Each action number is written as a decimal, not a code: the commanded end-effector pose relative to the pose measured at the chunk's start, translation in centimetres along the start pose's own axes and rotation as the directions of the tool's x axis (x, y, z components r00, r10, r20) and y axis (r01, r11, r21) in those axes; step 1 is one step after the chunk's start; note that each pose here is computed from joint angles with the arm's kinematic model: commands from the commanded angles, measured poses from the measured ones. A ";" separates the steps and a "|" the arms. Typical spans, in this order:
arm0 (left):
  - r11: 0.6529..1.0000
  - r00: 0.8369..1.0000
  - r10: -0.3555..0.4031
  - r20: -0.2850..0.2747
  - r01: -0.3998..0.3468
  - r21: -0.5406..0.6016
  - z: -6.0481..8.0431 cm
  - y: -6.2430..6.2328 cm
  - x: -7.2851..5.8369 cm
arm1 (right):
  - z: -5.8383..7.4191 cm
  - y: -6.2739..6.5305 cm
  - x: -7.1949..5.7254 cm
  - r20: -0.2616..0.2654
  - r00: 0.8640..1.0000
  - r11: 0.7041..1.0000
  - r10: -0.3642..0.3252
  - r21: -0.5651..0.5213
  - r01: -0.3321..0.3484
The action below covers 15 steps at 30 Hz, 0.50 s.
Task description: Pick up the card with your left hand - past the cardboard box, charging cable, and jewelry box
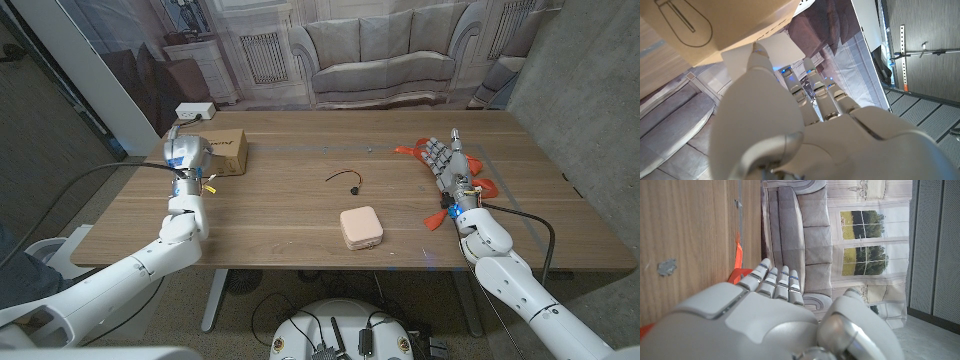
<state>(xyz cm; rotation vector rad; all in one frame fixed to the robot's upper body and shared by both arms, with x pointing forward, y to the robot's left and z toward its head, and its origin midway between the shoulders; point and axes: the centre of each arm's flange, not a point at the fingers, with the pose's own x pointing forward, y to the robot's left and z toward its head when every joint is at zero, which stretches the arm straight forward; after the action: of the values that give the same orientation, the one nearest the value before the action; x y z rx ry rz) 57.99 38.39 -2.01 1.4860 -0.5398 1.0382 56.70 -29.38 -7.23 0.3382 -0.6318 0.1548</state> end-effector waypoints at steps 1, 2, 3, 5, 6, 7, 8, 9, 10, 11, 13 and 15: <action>1.000 1.000 -0.027 -0.015 0.027 0.001 0.1 0.6 0.5 | 0.3 0.2 -0.1 0.008 1.000 1.000 0.005 -0.005 -0.005; 1.000 0.999 -0.031 -0.014 0.031 0.002 0.1 0.6 0.5 | 0.3 0.2 -0.1 0.009 1.000 1.000 0.005 -0.005 -0.005; 1.000 0.999 -0.031 -0.014 0.031 0.002 0.1 0.7 0.6 | 0.3 0.2 -0.1 0.009 1.000 1.000 0.005 -0.005 -0.005; 0.999 0.999 -0.034 -0.015 0.034 0.003 0.1 0.8 0.6 | 0.3 0.2 -0.2 0.010 1.000 1.000 0.006 -0.004 -0.006; 0.999 0.999 -0.035 -0.015 0.035 0.005 0.2 0.9 0.7 | 0.3 0.2 -0.2 0.011 1.000 1.000 0.006 -0.004 -0.006; 0.999 0.999 -0.034 -0.013 0.034 0.006 0.2 1.0 0.7 | 0.3 0.2 -0.2 0.010 1.000 1.000 0.006 -0.004 -0.006; 0.999 0.999 -0.035 -0.013 0.035 0.007 0.3 1.1 0.7 | 0.3 0.2 -0.2 0.010 1.000 1.000 0.007 -0.003 -0.007; 0.999 0.999 -0.036 -0.015 0.036 0.007 0.3 1.3 0.8 | 0.3 0.2 -0.2 0.011 1.000 1.000 0.007 -0.002 -0.007; 0.999 0.999 -0.036 -0.016 0.036 0.006 0.3 1.4 0.8 | 0.3 0.2 -0.2 0.011 1.000 1.000 0.008 -0.002 -0.008; 0.999 0.999 -0.036 -0.013 0.036 0.004 0.4 1.5 0.9 | 0.3 0.2 -0.2 0.011 1.000 1.000 0.008 -0.002 -0.008; 0.999 0.999 -0.039 -0.014 0.039 0.000 0.5 1.9 1.0 | 0.3 0.1 -0.2 0.011 1.000 1.000 0.009 0.000 -0.009; 0.999 0.999 -0.039 -0.013 0.039 -0.001 0.7 2.2 1.2 | 0.3 0.0 -0.2 0.010 1.000 1.000 0.011 0.000 -0.011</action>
<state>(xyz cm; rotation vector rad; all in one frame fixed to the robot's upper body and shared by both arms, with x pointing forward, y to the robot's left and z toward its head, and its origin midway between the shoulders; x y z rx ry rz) 57.62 38.09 -0.95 1.4841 -0.5103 1.0263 56.43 -29.31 -7.07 0.3352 -0.6417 0.1571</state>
